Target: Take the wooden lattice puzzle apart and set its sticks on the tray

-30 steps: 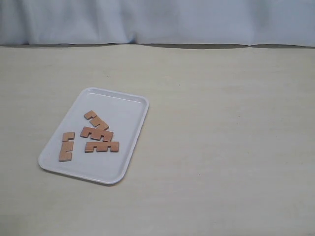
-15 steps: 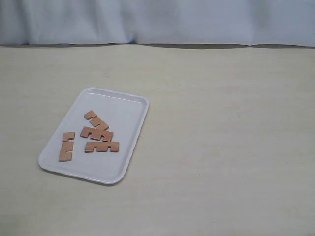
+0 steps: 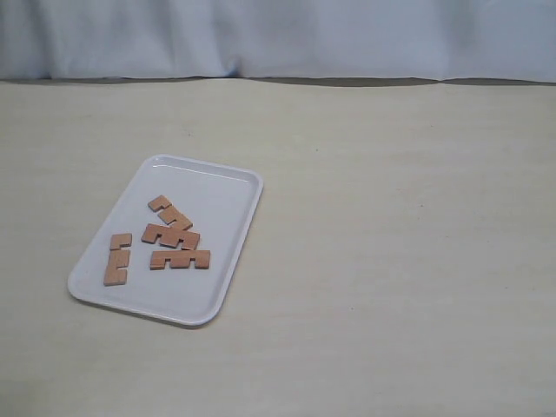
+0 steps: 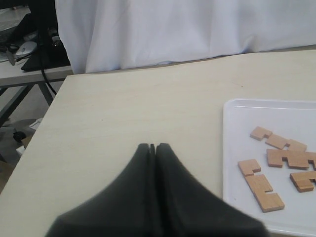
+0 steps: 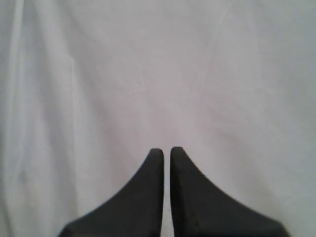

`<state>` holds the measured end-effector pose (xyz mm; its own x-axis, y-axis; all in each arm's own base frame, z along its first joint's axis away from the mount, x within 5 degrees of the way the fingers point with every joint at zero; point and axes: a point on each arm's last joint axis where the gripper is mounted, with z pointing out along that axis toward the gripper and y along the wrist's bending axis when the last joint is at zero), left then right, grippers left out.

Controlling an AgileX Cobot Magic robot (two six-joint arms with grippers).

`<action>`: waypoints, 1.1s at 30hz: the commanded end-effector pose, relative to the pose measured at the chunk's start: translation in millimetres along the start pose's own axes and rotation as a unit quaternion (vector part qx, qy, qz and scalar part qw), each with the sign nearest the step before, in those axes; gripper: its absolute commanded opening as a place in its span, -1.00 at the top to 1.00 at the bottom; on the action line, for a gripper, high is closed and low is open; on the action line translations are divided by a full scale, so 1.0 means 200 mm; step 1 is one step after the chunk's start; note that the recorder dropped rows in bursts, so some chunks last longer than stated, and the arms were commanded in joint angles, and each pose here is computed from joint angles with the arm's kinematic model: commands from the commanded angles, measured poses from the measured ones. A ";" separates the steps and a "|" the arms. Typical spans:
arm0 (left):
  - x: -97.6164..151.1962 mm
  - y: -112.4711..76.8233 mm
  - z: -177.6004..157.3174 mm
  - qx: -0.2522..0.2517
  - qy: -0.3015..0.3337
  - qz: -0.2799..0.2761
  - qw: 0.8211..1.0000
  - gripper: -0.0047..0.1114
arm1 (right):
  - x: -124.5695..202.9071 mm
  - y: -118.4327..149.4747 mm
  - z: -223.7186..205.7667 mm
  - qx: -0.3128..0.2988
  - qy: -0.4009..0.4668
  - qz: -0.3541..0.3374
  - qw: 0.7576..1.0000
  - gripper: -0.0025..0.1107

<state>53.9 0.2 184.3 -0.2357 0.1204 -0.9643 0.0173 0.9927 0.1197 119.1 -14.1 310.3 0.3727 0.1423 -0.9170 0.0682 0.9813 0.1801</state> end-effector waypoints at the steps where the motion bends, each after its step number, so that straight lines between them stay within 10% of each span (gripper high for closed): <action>1: 0.00 0.00 0.00 -0.001 -0.008 -0.001 1.000 0.92 | 0.02 0.00 -0.02 -0.007 -0.008 -0.012 1.000 0.88; 17: 0.00 0.00 0.00 -0.001 -0.008 0.000 1.000 0.92 | 0.34 -0.04 -0.33 -0.034 0.129 -0.087 0.987 0.88; 33: 0.00 0.00 0.00 -0.001 -0.008 0.000 1.000 0.92 | 0.20 -0.02 -0.46 -0.050 -0.016 -0.078 0.996 0.88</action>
<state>54.0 0.2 184.5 -0.2340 0.1204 -0.9647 0.0170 0.9927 0.1198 49.9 -1.2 240.9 0.3819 -0.0154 -0.9241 0.0380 0.9993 -0.0009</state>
